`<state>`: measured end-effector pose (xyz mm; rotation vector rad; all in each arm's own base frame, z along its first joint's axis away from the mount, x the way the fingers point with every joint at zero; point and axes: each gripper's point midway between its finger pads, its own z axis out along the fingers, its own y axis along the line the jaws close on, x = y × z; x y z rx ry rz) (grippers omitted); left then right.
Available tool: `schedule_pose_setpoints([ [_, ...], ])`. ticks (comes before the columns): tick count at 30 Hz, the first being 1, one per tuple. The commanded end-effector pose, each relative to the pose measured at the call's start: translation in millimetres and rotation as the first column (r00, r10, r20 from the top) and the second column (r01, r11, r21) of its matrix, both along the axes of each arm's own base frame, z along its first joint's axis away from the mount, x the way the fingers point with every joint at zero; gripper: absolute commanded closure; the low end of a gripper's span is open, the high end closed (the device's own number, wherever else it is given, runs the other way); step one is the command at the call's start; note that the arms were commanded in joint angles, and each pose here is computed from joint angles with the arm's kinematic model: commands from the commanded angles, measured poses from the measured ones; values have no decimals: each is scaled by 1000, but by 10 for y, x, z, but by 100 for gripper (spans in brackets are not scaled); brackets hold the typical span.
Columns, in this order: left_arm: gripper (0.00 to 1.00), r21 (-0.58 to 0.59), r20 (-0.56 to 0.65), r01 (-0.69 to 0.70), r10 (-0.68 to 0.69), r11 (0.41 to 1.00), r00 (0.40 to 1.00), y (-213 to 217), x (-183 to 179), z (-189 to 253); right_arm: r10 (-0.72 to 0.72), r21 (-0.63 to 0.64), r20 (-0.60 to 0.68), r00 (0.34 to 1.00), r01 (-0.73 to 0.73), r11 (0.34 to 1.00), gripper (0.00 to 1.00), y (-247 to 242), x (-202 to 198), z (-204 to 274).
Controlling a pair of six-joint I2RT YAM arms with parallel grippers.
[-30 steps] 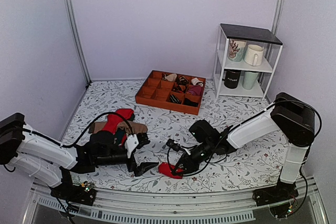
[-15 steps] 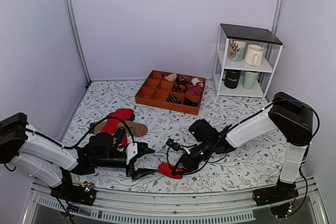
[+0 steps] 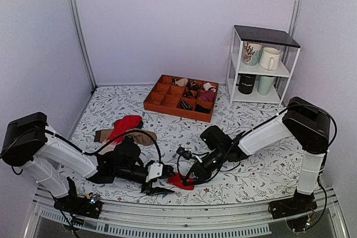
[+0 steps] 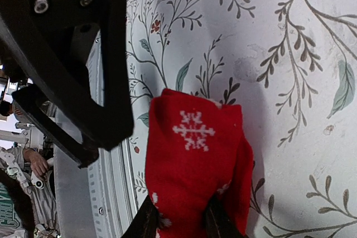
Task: Roll the socks
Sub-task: Roll the sock at the center of the board.
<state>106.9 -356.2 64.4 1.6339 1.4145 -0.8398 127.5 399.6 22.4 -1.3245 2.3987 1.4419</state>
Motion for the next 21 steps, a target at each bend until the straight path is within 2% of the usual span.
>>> schedule_pose_setpoints([
  [1, 35, 39, 71, -8, 5, 999, 997, -89, 56, -129, -77, -405, -95, 993, 32, 914, 76, -727, -277, -852],
  [7, 40, 99, 47, -40, 36, 994, 998, -107, 108, -310, -85, -413, -98, 992, 37, 910, 76, -739, -278, -860],
  [12, 40, 146, 73, -132, 122, 980, 990, -74, 239, -448, -84, -411, -108, 991, 33, 911, 76, -734, -289, -867],
  [17, 41, 200, 76, -157, 145, 967, 987, -47, 288, -590, -79, -412, -118, 990, 23, 911, 76, -730, -306, -875],
  [19, 49, 242, 64, -160, 149, 957, 987, -36, 292, -690, -78, -412, -118, 990, 23, 911, 76, -729, -306, -874],
  [21, 63, 291, 40, -159, 154, 944, 987, -34, 277, -798, -79, -412, -121, 989, 22, 911, 76, -728, -306, -868],
])
